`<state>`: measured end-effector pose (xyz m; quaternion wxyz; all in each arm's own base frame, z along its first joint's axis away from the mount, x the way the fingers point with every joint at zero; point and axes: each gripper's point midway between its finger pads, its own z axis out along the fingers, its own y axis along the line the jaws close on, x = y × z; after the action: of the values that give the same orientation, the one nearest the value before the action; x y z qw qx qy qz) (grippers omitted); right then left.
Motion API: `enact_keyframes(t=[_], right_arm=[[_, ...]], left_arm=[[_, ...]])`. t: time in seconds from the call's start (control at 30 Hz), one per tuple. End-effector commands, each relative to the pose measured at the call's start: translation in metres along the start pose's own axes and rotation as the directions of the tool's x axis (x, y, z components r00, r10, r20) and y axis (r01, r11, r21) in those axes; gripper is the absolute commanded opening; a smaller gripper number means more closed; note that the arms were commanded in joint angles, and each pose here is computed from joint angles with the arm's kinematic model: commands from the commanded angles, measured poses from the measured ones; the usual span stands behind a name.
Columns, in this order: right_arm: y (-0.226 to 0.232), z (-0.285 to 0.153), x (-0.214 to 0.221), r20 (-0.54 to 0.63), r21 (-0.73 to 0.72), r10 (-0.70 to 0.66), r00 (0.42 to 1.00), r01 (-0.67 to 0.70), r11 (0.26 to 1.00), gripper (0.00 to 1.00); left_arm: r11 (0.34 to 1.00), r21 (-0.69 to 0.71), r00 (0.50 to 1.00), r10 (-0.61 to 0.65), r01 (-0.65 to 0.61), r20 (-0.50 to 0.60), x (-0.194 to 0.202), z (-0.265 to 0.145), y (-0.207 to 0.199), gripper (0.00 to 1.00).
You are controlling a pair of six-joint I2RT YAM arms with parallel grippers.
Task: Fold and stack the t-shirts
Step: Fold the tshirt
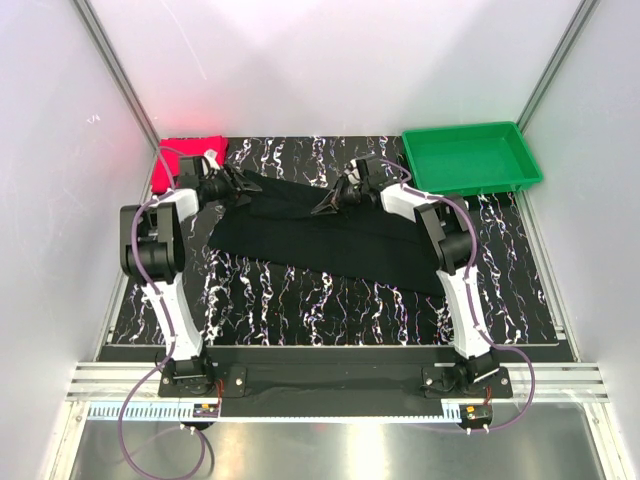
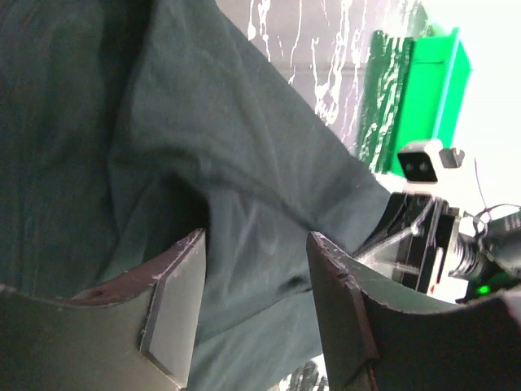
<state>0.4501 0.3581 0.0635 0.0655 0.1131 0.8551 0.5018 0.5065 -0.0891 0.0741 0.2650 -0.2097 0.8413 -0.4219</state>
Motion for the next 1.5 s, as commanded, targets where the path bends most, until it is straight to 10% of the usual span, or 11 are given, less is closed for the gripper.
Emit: enact_keyframes(t=[0.0,0.9,1.3,1.47], right_arm=[[0.014,-0.004,-0.023,0.025,-0.051,-0.010,1.000,0.011,0.999,0.05],[0.009,-0.005,-0.037,0.023,-0.066,0.018,1.000,-0.017,0.998,0.05],[0.017,-0.016,-0.024,-0.008,-0.083,0.006,1.000,-0.007,0.997,0.05],[0.018,-0.026,-0.011,-0.028,-0.076,0.011,1.000,-0.013,0.997,0.05]], left_arm=[[0.988,-0.045,0.982,0.152,-0.148,0.111,-0.016,-0.034,-0.024,0.56],[0.989,-0.007,0.984,0.147,-0.149,-0.098,0.030,0.008,0.001,0.59],[0.991,-0.031,0.991,0.125,-0.127,-0.057,0.023,-0.021,-0.017,0.04],[0.994,-0.040,0.993,0.097,-0.099,-0.060,0.020,-0.039,-0.022,0.00]])
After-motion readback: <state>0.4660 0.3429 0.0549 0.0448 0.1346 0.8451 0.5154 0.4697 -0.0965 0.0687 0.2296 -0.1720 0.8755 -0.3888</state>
